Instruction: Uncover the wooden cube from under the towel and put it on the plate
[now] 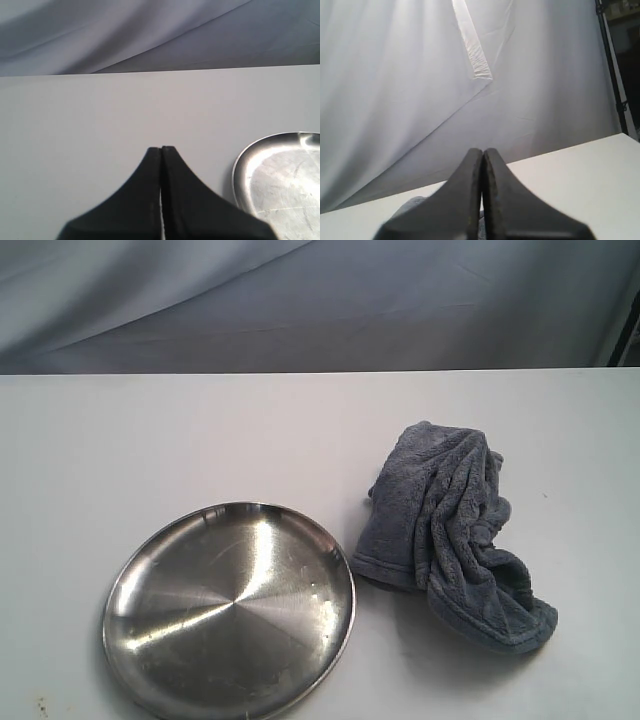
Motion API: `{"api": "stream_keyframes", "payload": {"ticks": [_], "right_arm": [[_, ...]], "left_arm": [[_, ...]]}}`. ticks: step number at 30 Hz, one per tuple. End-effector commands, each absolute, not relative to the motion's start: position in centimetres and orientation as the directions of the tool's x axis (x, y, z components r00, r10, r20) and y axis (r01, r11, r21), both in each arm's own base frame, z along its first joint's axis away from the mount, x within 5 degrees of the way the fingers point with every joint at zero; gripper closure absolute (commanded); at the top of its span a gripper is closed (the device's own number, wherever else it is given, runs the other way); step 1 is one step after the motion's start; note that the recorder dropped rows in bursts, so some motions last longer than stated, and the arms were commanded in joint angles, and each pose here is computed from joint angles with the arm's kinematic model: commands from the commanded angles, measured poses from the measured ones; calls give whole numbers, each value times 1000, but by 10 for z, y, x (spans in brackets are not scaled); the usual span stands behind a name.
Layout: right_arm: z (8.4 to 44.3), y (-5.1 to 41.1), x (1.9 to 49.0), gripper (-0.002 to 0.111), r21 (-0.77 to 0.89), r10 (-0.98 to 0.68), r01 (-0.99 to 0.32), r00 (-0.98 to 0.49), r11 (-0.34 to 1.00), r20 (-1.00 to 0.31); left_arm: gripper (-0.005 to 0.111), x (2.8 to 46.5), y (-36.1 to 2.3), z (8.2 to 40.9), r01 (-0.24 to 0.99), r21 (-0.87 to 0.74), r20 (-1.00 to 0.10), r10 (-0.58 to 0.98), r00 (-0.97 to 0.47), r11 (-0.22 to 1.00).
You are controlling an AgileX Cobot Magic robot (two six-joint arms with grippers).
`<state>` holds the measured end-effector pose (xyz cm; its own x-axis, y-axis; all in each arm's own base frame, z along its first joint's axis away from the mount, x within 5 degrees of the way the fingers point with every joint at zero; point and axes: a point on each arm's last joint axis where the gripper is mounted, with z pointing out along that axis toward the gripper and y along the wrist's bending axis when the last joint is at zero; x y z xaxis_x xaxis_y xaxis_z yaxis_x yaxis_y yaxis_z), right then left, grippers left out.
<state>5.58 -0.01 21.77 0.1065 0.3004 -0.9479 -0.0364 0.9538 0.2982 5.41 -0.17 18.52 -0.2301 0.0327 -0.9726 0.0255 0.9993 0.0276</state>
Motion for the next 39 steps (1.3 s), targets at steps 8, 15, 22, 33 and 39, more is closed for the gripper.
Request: {"api": "stream_keyframes", "payload": {"ticks": [8,15,22,33,39], "right_arm": [[329,15,55,108,-12,-25,-165,-75,986,-997],[330,33,119,108,49,-96,-365,-369,930,-925],[307,56,149,108,97,-194,-520,-478,849,-857],[278,75,181,108,41,-312,-549,-532,835,-787],[274,74,196,108,32,-287,-440,-638,897,-714]], "left_arm": [[107,54,-2,185,23,20,-975,25,-219,1000],[107,54,-2,185,23,20,-975,25,-219,1000],[107,54,-2,185,23,20,-975,25,-219,1000],[107,54,-2,185,23,20,-975,25,-219,1000],[107,54,-2,185,23,20,-975,25,-219,1000]]}}
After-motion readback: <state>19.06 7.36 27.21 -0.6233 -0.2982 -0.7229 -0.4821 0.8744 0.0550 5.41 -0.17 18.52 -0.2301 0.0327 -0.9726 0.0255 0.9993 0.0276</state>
